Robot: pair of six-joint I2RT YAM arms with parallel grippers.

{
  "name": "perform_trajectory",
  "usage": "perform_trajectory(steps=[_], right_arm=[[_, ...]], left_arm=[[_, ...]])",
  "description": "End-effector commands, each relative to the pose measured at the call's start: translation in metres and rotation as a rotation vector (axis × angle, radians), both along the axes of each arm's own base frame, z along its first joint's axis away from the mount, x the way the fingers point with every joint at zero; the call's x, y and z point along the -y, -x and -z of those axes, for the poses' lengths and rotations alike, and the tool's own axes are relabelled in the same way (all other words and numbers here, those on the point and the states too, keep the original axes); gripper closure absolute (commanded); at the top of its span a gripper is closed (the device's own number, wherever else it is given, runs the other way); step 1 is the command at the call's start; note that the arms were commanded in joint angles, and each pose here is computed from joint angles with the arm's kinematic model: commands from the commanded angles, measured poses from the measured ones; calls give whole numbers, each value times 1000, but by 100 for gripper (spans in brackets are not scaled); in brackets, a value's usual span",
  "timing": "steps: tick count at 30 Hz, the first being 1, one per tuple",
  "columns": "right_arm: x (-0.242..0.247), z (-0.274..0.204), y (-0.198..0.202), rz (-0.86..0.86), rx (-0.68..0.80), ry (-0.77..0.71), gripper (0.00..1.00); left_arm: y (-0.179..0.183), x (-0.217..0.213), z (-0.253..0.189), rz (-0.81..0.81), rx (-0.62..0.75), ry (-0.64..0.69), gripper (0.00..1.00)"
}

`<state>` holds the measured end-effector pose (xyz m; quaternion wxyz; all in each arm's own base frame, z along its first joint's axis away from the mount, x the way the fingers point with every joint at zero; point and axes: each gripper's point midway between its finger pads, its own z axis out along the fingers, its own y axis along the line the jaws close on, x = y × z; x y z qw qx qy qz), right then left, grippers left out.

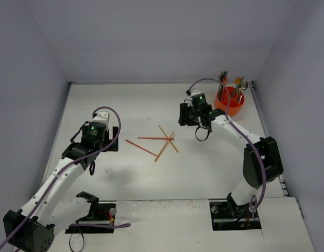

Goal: Sort the eating utensils into containers

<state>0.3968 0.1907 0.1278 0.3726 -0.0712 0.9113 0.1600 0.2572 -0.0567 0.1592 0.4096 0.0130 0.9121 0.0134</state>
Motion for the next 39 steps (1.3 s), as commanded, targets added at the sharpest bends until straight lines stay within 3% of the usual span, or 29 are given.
perform_trajectory(steps=[1, 6, 10, 21, 28, 39], right_arm=[[-39, -13, 40, 115, -21, -81, 53], [-53, 8, 58, 265, -40, -73, 54], [-59, 30, 61, 337, -76, -56, 60], [-92, 61, 66, 344, -141, -31, 60], [-93, 78, 71, 366, -155, 2, 68], [-96, 95, 67, 395, -177, 16, 72]], left_arm=[[-12, 4, -22, -2, 70, 32, 13], [-12, 3, -24, -9, 76, 32, 13], [-11, 3, -25, -8, 80, 33, 13], [-10, 2, -29, -12, 93, 36, 13], [-10, 3, -31, -8, 100, 42, 13], [-10, 4, -29, -3, 95, 44, 13]])
